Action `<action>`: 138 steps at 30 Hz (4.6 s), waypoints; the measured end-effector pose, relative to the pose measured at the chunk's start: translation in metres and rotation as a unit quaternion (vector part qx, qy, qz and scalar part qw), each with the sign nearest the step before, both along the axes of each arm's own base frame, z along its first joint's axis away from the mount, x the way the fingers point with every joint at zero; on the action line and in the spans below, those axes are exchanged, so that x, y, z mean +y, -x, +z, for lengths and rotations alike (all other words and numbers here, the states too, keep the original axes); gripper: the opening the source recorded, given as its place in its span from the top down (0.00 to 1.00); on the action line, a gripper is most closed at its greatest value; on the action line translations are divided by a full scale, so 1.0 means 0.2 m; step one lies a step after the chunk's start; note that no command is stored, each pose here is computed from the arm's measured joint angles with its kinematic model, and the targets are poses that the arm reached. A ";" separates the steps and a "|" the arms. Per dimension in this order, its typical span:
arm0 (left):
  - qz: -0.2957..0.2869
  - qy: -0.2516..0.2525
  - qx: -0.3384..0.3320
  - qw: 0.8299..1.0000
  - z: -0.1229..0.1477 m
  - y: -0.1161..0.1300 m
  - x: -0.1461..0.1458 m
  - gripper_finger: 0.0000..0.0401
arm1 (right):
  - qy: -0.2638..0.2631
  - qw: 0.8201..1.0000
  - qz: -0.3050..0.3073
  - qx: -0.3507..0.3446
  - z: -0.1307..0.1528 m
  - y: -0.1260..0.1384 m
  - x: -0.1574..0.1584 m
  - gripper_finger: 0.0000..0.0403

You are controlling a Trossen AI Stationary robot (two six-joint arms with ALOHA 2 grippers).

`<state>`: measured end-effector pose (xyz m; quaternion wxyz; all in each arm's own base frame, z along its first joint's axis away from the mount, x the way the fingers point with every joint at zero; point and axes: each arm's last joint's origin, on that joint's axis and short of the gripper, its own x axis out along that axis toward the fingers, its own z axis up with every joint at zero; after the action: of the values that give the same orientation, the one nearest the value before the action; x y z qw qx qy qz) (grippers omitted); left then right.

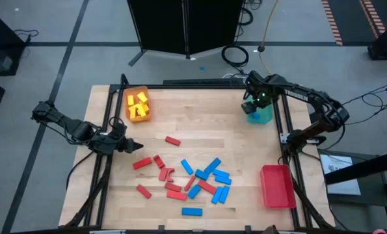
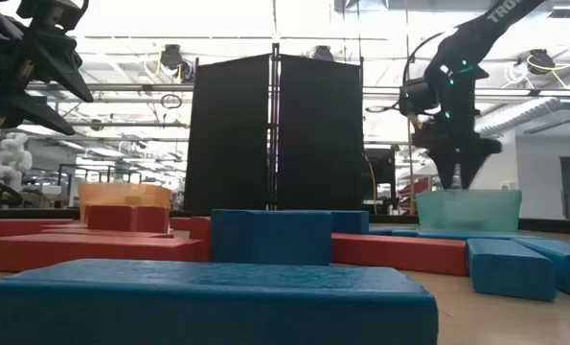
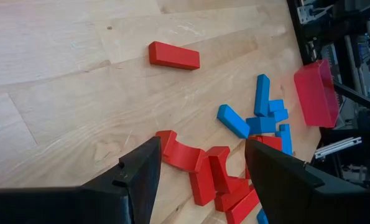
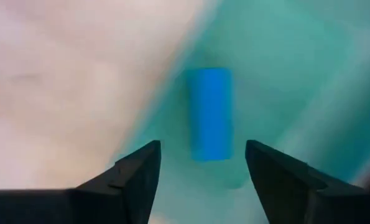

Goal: Sort blocks
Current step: Put the blue block into the blue bin

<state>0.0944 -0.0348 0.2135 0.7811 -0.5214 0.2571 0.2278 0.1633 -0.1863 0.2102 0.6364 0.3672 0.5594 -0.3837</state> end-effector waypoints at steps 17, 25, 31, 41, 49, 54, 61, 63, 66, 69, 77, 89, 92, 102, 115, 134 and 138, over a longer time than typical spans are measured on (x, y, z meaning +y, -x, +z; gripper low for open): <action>0.006 -0.002 0.000 1.000 0.00 0.00 0.00 0.43 | -0.031 0.833 0.389 -0.392 0.54 -0.71 0.60 0.45; 0.002 -0.007 0.001 1.000 0.00 0.00 0.00 0.43 | 0.014 0.874 0.392 -0.289 0.31 -0.91 0.91 0.45; -0.017 -0.017 0.008 1.000 0.00 0.00 0.00 0.43 | -0.035 0.881 0.396 -0.256 0.07 -1.04 1.14 0.45; -0.044 -0.041 0.015 0.998 -0.01 0.01 0.00 0.43 | -0.061 0.889 0.399 -0.218 -0.10 -1.08 1.28 0.40; -0.046 -0.040 0.016 0.998 -0.01 0.01 0.00 0.43 | -0.060 0.889 0.410 -0.195 -0.21 -1.10 1.37 0.18; -0.046 -0.041 0.018 0.998 -0.01 0.01 0.00 0.43 | -0.016 0.905 0.390 -0.171 -0.28 -1.11 1.35 0.13; -0.046 -0.042 0.019 0.998 -0.01 0.01 0.00 0.43 | -0.029 0.912 0.385 -0.140 -0.39 -1.12 1.36 0.15; -0.046 -0.042 0.019 0.998 -0.01 0.01 0.00 0.43 | -0.030 0.916 0.379 -0.131 -0.41 -1.12 1.36 0.17; -0.046 -0.042 0.019 0.998 -0.01 0.01 0.00 0.43 | -0.034 0.925 0.361 -0.117 -0.42 -1.11 1.35 0.26; -0.046 -0.043 0.019 0.998 -0.01 0.01 0.00 0.43 | -0.037 0.933 0.342 -0.106 -0.43 -1.11 1.33 0.41; -0.043 -0.045 0.018 0.998 -0.01 0.01 0.00 0.43 | -0.051 0.945 0.306 -0.099 -0.41 -1.11 1.29 0.76; -0.043 -0.045 0.018 0.998 -0.01 0.01 0.00 0.43 | 0.026 0.919 0.389 -0.061 0.05 -1.25 1.21 0.76; -0.043 -0.045 0.018 0.998 -0.01 0.01 0.00 0.43 | 0.057 0.910 0.409 -0.046 0.15 -1.25 1.13 0.76; -0.042 -0.044 0.018 0.998 -0.01 0.01 0.00 0.43 | 0.110 0.933 0.343 -0.005 0.46 -0.95 0.70 0.76; -0.031 -0.055 0.014 0.998 -0.01 0.01 0.01 0.43 | 0.149 0.980 0.129 0.013 0.56 -0.29 0.34 0.76; -0.013 -0.064 0.006 0.998 0.00 0.00 0.01 0.43 | 0.085 0.995 0.009 0.046 0.05 0.02 0.13 0.76; -0.008 -0.068 0.004 0.998 0.00 0.00 0.01 0.43 | 0.090 0.995 -0.018 0.040 0.03 0.04 0.10 0.70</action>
<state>0.0935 -0.0322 0.2129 0.8158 -0.4639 0.2479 0.2405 0.1551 -0.1655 0.2165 0.6374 0.3025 0.5405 -0.4583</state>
